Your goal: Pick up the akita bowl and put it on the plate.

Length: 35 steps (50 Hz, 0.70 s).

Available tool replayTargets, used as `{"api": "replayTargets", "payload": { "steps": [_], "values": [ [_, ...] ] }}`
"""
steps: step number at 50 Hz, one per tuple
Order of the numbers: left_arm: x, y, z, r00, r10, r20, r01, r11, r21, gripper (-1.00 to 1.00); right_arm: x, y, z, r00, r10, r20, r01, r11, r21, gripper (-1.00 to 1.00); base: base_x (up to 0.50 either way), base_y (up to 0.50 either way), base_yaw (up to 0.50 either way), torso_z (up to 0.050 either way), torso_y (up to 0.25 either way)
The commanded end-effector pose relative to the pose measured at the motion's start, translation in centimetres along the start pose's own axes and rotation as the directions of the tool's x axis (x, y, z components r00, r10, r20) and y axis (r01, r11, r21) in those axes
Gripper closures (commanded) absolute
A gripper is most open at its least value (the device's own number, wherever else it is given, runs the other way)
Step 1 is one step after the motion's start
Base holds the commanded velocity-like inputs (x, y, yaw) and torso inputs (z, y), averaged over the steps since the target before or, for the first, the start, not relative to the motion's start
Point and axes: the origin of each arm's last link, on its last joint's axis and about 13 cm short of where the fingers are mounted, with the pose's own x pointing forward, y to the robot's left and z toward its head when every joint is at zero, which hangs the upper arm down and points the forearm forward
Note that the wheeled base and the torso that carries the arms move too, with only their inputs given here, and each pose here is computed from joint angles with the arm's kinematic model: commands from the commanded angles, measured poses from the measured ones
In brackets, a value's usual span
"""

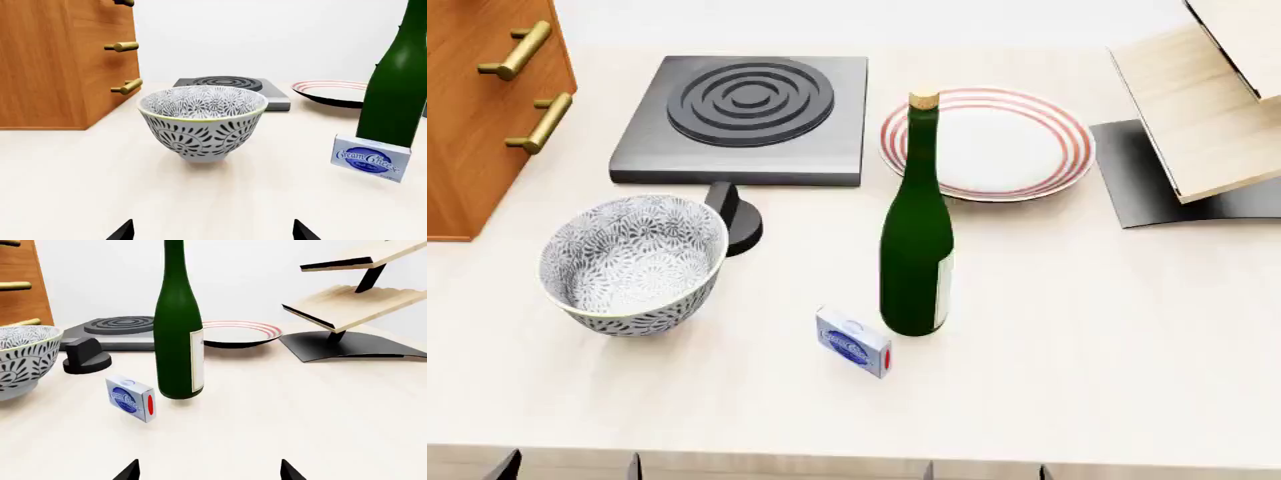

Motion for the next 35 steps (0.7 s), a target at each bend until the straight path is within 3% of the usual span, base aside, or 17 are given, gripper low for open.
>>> {"api": "replayTargets", "payload": {
  "steps": [1, 4, 5, 8, 17, 35],
  "values": [
    [-0.1, 0.0, 0.1, 1.0, 0.0, 0.0, 0.0, 1.0, 0.0, -1.0, -0.1, 0.0, 0.2, 1.0, 0.0, 0.0, 0.0, 1.0, 0.0, -1.0, 0.0, 0.0, 0.0, 0.0, 0.0],
    [0.9, 0.4, 0.9, 0.999, 0.03, 0.014, -0.03, 0.999, -0.015, -1.0, 0.8, 0.2, -0.3, 1.0, -0.008, -0.002, 0.008, 1.0, -0.015, -1.0, 0.0, 0.0, 0.0, 0.0, 0.0],
    [0.8, 0.8, 1.3, 0.999, 0.032, 0.027, -0.031, 0.998, -0.062, -1.0, 1.0, 0.3, -0.6, 1.0, -0.013, -0.007, 0.013, 1.0, -0.007, -1.0, 0.0, 0.0, 0.0, 0.0, 0.0],
    [-0.2, 1.2, 1.3, 0.998, 0.045, 0.038, -0.042, 0.996, -0.076, -1.0, 0.2, 0.6, -1.0, 1.0, -0.01, 0.002, 0.01, 0.999, -0.047, -1.0, 0.0, 0.0, 0.0, 0.0, 0.0],
    [-0.1, 0.9, 1.8, 0.997, 0.038, 0.06, -0.034, 0.997, -0.063, -1.0, 0.2, 1.2, -0.7, 1.0, 0.002, 0.019, -0.001, 0.997, -0.082, -1.0, 0.0, 0.0, 0.0, 0.0, 0.0],
    [-1.7, 1.9, 5.0, 0.972, 0.107, 0.208, -0.097, 0.994, -0.058, -1.0, -1.2, 0.5, 1.6, 0.994, -0.032, 0.105, 0.036, 0.998, -0.042, -1.0, 0.0, 0.0, 0.0, 0.0, 0.0]
  ]
}}
